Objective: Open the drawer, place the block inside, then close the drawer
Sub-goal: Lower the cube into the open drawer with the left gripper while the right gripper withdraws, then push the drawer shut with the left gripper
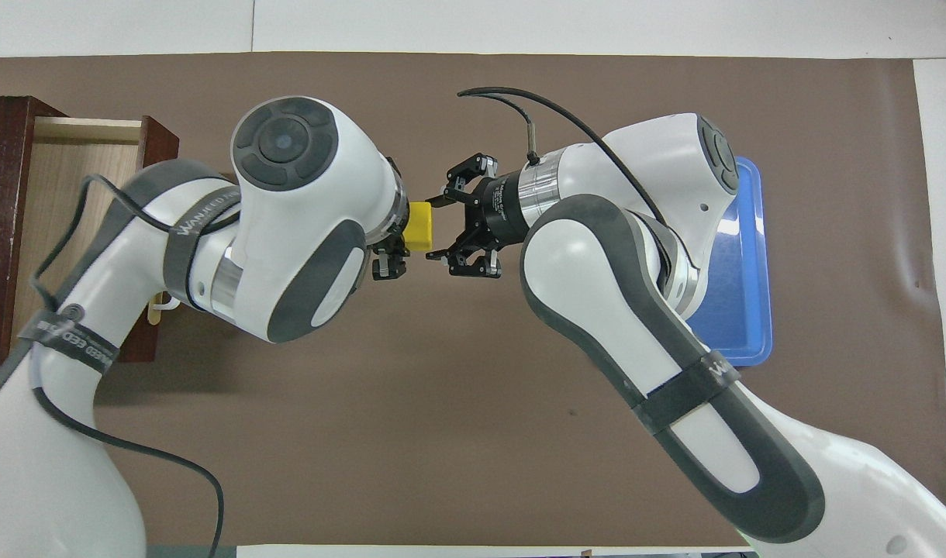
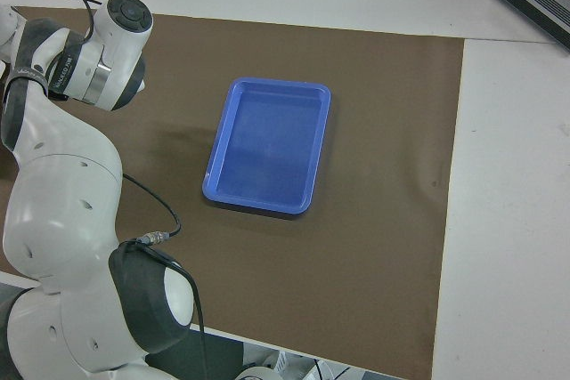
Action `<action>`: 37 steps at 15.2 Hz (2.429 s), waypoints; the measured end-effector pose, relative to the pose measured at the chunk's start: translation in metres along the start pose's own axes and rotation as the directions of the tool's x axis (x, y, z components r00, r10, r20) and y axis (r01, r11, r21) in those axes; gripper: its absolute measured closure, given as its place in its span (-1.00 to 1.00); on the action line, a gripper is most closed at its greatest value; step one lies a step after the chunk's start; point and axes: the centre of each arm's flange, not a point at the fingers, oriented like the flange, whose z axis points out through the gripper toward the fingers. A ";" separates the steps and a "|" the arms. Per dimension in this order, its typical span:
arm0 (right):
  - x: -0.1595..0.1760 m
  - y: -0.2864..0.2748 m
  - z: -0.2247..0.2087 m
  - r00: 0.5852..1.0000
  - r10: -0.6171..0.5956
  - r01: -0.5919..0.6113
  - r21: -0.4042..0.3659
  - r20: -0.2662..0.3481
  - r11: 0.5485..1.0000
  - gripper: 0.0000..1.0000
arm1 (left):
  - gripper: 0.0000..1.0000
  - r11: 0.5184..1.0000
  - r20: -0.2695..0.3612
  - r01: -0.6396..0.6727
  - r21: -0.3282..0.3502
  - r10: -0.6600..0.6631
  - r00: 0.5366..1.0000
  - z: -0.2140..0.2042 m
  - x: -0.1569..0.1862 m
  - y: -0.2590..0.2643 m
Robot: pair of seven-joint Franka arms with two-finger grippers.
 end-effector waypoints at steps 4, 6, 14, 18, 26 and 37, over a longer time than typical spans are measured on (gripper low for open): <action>0.004 -0.003 -0.004 1.000 0.007 -0.007 0.004 -0.003 1.000 -1.00 | -0.13 0.995 -0.023 -0.091 0.030 0.092 0.996 -0.047 0.118 0.032; 0.008 -0.005 -0.010 1.000 0.004 -0.004 0.004 -0.014 1.000 -1.00 | -0.13 0.990 -0.025 -0.134 0.034 0.135 0.991 -0.063 0.180 0.042; 0.084 -0.015 -0.136 0.898 -0.393 0.363 -0.174 -0.196 0.916 -1.00 | -0.13 0.987 -0.035 -0.159 0.002 0.159 0.987 -0.042 0.355 0.054; 0.125 -0.002 -0.199 0.671 -0.720 0.612 -0.414 -0.179 0.674 -1.00 | -0.13 0.995 -0.036 -0.099 0.015 0.100 0.994 -0.005 0.392 0.037; 0.138 0.028 -0.308 0.156 -0.988 0.716 -0.690 0.016 0.102 -1.00 | -0.99 0.999 -0.040 -0.041 0.018 0.042 0.998 -0.015 0.386 0.014; 0.140 0.070 -0.370 0.037 -0.992 0.691 -0.721 0.123 -0.063 -1.00 | -1.00 0.999 -0.216 -0.027 0.031 0.033 0.976 0.025 0.229 0.012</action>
